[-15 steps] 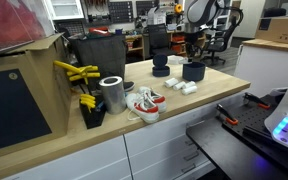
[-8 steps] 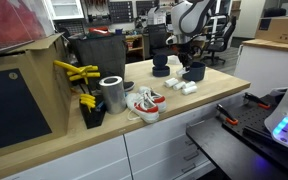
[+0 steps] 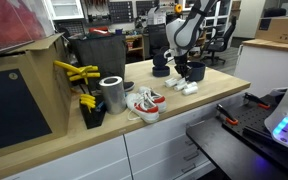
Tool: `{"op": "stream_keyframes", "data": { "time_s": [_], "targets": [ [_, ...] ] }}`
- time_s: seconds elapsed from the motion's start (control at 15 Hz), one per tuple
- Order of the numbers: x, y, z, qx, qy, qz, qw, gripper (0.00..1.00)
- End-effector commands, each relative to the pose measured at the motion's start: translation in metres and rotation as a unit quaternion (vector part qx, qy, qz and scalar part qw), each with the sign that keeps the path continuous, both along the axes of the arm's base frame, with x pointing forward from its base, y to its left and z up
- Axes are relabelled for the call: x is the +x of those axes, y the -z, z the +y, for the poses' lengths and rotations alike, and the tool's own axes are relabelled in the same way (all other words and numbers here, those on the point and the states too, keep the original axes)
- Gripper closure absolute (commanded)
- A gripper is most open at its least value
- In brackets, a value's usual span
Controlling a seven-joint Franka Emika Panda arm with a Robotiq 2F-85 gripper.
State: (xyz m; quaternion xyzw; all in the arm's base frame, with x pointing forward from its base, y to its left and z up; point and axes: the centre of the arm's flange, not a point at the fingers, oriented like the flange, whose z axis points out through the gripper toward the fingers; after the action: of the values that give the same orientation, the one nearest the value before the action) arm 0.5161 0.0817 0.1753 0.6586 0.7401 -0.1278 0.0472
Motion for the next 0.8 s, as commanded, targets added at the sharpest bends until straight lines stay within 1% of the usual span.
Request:
{"op": "stream_keyframes", "data": {
  "time_s": [0.0,0.07,0.13,0.27,0.33,0.4,0.47,0.6,0.73],
  "targets": [
    [0.009,0.002,0.003,-0.002,-0.023,0.014,0.9996,0.94],
    [0.008,0.002,0.002,-0.003,-0.028,0.013,0.9995,0.63],
    [0.007,-0.001,0.0,-0.003,-0.028,0.007,0.9996,0.52],
    [0.008,-0.011,-0.005,-0.005,-0.021,-0.007,0.9997,0.38],
    [0.009,-0.017,-0.008,-0.007,-0.016,-0.012,0.9998,0.3],
    [0.011,-0.027,-0.013,-0.02,-0.003,-0.016,0.9997,0.23],
    [0.014,-0.034,-0.019,-0.023,0.004,-0.016,0.9996,0.15],
    [0.021,-0.051,-0.034,-0.026,0.022,-0.019,0.9992,0.01],
    [0.027,-0.072,-0.05,-0.012,0.059,-0.029,0.9977,0.0]
  ]
}}
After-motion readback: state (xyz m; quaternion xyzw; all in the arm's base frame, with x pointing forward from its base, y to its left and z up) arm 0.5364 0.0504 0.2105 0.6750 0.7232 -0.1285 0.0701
